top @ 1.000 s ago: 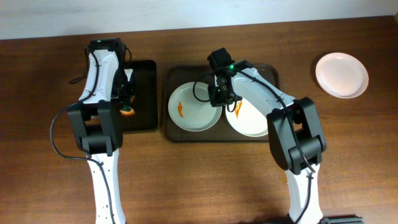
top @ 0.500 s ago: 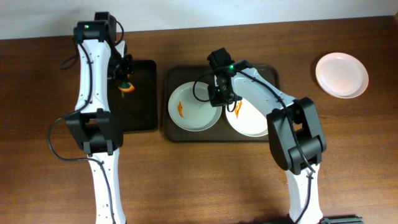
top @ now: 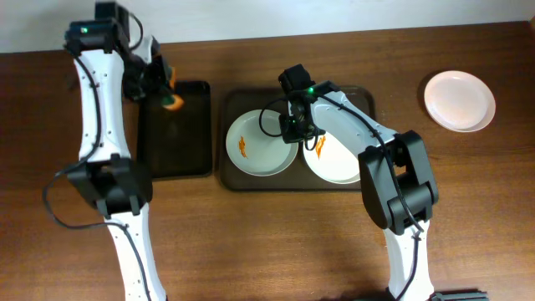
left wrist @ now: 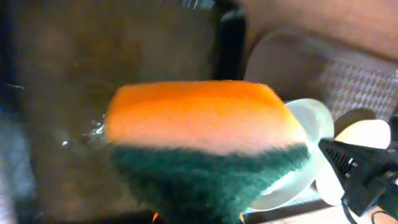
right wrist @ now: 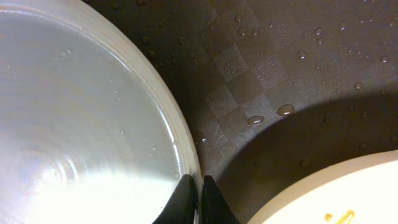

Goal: Clean dirty plates on tray and stack at the side
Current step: 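Lift the sponge with the left gripper and squeeze out water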

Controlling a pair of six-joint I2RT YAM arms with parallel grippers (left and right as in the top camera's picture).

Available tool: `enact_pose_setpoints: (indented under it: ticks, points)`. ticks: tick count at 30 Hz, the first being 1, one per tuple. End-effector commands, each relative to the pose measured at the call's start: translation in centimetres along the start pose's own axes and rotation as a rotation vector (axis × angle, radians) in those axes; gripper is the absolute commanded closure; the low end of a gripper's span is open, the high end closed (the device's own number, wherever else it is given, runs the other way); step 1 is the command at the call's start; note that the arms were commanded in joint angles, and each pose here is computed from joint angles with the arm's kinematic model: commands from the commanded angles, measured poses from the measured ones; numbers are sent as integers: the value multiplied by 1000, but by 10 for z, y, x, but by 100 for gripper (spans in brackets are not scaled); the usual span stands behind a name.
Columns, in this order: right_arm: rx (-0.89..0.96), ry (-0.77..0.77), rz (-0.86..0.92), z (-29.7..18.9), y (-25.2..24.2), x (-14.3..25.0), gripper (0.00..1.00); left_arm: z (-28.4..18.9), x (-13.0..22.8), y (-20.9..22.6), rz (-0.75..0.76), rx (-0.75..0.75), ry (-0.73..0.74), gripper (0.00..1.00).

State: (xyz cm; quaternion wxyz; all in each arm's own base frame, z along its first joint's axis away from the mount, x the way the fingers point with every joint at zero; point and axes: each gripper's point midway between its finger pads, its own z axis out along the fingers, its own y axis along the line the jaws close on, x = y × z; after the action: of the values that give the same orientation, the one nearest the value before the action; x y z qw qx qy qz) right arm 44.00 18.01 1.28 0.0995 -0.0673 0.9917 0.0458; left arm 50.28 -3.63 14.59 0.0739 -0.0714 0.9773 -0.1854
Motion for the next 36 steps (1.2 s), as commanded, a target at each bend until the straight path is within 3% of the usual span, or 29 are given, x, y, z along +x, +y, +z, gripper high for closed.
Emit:
enact_pose_setpoints:
  ticks: [1,4,6,8,11,17,19,21,24,26,29,31,36]
  points:
    - [38,1,-12,0,-5,4,95,18,7,-2,-141,286,117,100]
    - [38,0,-12,0,-4,4,95,-29,0,-13,-215,551,83,100]
    - [38,-1,-12,0,-4,4,95,-63,-9,-29,-246,807,61,100]
    - [38,-1,-12,0,-4,4,95,-71,-11,-34,-247,863,58,100]
    - [38,-1,-12,0,-4,3,95,-47,-7,-9,-245,659,56,100]
    - [36,-8,-12,0,-4,2,95,-37,-5,5,-203,557,44,100]
    - [35,-11,-12,0,-4,1,95,-29,-2,11,-79,485,23,100]
    - [35,-11,-12,0,-4,1,95,4,8,39,31,167,73,100]
    - [35,-11,-12,0,-4,1,95,35,13,27,144,-15,110,100]
    - [36,-7,-12,0,-4,2,96,16,11,19,147,-117,69,100]
    - [36,-9,-12,0,-4,2,95,-85,-4,-19,214,-115,-201,100]
    - [35,-11,-12,0,-4,1,95,-109,-5,-1,205,-262,-253,100]
    - [37,-5,-12,0,-4,2,96,35,18,46,92,-267,106,100]
